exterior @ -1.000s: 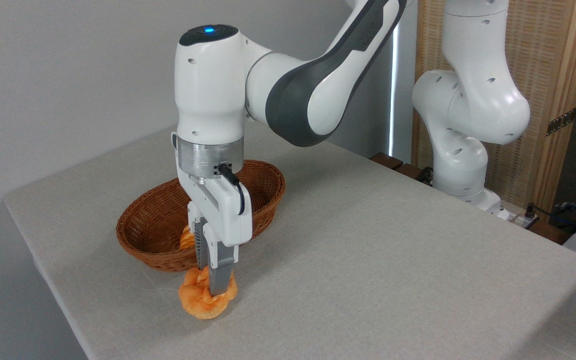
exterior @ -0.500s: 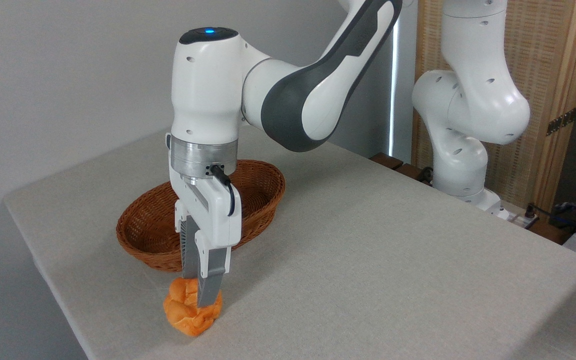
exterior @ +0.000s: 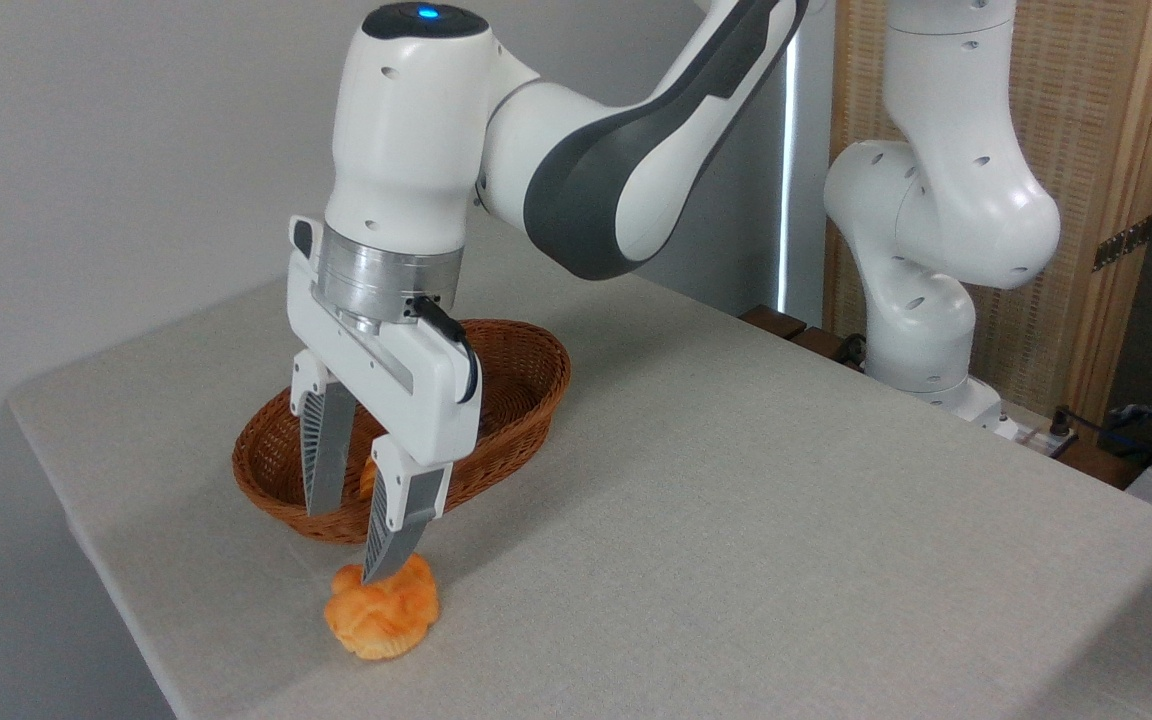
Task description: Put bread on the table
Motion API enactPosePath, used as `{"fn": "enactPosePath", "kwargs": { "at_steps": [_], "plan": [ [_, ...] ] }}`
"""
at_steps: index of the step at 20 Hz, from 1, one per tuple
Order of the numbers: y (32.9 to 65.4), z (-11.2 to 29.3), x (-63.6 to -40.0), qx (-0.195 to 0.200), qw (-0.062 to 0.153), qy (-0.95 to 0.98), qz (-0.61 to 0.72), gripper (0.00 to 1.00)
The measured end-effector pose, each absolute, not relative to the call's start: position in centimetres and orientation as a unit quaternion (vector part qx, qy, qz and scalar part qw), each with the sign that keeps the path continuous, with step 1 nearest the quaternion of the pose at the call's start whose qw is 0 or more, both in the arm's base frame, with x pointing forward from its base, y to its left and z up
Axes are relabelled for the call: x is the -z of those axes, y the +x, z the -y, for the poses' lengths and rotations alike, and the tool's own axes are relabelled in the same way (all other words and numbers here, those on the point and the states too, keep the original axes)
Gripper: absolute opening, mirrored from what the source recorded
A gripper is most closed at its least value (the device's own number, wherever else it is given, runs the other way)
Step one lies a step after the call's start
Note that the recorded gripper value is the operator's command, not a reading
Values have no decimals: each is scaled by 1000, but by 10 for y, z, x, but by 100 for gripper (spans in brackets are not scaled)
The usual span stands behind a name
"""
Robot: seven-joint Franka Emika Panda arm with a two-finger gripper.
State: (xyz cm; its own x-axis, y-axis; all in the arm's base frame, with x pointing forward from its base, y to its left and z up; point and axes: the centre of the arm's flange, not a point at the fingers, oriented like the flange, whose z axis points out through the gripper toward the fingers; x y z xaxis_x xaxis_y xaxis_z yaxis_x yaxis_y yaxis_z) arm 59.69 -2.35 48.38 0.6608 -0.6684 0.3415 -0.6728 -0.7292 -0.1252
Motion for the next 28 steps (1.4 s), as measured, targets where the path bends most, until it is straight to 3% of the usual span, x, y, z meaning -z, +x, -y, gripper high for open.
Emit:
{"fn": "enactPosePath", "kwargs": {
  "at_steps": [5,9,13,17,20,24,28],
  "plan": [
    [591,11,-509,-128,49,922,361,100],
    [576,8,-545,-84,74,922,371,100],
    [555,4,-574,-27,46,922,383,100],
    [539,0,-589,1,36,921,388,100],
    [536,1,-596,10,23,922,387,100],
    [536,19,-596,24,-13,927,375,100],
    [536,29,-604,17,-19,926,377,100]
  ]
}}
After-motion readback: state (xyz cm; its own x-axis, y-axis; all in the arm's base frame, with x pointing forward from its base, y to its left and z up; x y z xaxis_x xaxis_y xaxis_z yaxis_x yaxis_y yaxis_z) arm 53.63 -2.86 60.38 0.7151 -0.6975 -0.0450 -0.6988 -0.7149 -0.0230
